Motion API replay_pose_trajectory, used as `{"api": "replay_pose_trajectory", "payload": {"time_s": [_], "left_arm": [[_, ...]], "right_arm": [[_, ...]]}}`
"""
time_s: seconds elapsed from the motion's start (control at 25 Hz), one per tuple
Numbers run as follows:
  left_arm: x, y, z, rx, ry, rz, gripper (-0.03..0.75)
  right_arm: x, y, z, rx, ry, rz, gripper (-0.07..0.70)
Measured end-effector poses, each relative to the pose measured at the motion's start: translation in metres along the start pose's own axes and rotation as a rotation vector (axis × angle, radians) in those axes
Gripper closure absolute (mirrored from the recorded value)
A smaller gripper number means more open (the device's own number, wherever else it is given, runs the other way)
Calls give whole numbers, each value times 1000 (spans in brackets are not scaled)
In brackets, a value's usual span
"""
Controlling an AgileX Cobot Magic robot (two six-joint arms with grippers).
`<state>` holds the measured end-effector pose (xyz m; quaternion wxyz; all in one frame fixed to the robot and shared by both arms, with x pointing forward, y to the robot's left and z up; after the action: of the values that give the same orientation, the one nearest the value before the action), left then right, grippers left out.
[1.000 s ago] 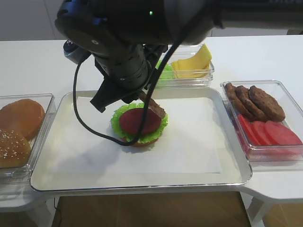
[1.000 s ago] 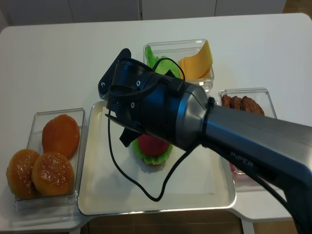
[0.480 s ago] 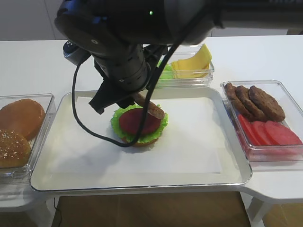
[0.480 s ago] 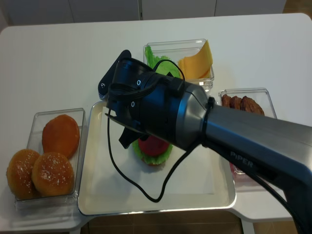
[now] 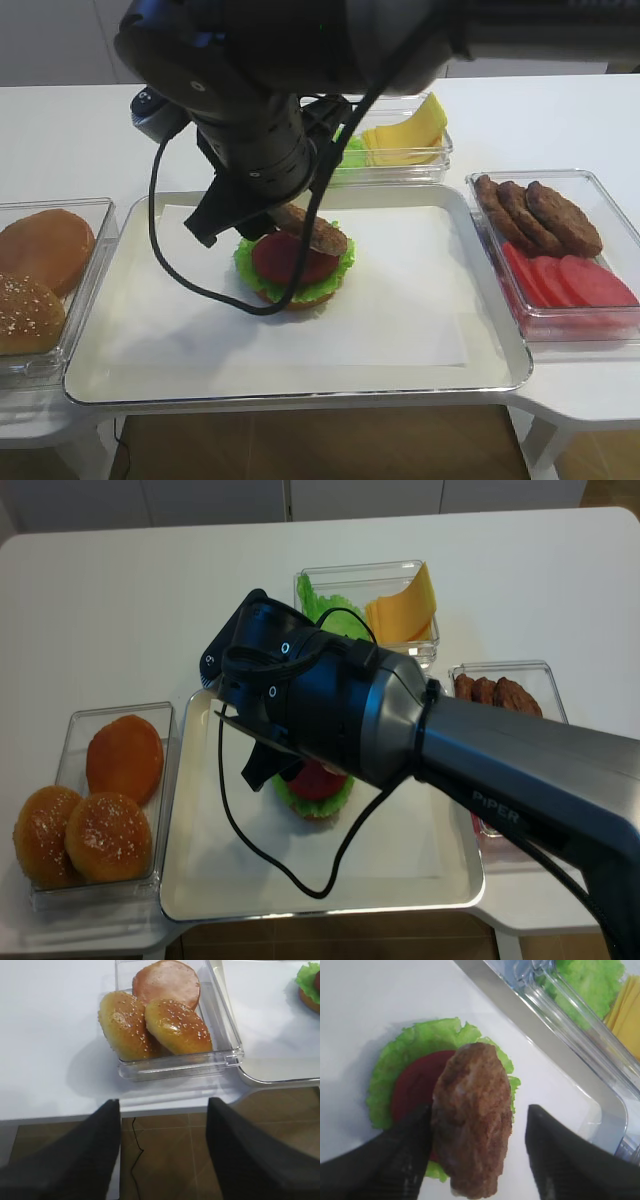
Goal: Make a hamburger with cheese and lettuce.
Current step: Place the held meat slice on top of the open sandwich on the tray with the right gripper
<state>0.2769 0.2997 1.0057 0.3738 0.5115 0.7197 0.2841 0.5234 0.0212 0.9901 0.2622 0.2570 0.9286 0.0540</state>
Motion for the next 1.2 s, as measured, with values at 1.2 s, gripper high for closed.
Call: {"api": "replay_pose_trajectory", "payload": {"time_s": [1.2], "left_arm": [[0,0,0,0,0,0,312]], "right_arm": [[10,-1,0,8,65,-11,41]]}}
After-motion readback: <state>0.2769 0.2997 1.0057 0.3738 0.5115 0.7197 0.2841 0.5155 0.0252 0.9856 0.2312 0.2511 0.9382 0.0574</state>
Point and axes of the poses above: a point on each arm's last joint axis where the gripper is mounted, z pointing out along that axis toward the gripper, x along the wrist's bending axis when the last joint is at zero, y = z × x, the point moved 6 cm from there along z, pointing out along that axis toward the gripper, and after that the axes turned 15 degrees about -z, right-handed, at the moved point
